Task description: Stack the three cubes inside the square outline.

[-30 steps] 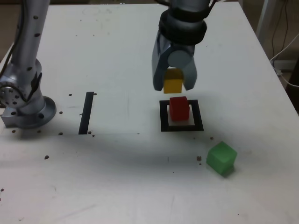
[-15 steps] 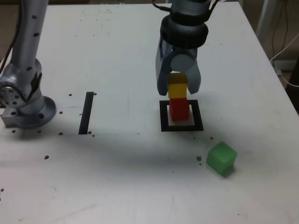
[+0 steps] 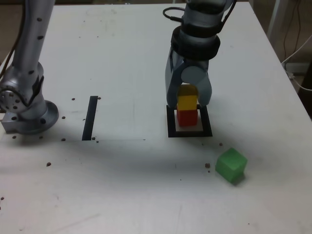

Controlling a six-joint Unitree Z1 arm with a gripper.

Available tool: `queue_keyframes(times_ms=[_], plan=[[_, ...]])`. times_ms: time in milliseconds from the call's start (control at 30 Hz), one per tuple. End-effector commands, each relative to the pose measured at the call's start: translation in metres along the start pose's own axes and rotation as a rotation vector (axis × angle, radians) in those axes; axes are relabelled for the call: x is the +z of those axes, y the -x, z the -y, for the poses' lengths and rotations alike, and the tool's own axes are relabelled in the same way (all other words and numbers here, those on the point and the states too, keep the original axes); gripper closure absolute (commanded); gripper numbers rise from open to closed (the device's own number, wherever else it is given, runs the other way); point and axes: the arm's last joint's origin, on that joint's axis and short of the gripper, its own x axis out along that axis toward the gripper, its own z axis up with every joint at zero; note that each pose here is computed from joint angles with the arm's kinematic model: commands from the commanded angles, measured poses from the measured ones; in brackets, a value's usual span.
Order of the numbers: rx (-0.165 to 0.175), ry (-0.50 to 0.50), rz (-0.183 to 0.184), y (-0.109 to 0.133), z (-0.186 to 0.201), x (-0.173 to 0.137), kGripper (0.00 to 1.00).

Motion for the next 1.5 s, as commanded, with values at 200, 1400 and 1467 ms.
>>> queue_keyframes(times_ms=[200, 1400, 1467], plan=[[-0.019, -0.024, -0.016, -0.005, 0.003, 0.003, 0.73], [0.027, -0.063, 0.110, 0.042, 0.015, -0.046, 0.00], [0.027, -0.064, 0.117, 0.045, 0.024, -0.054, 0.00]])
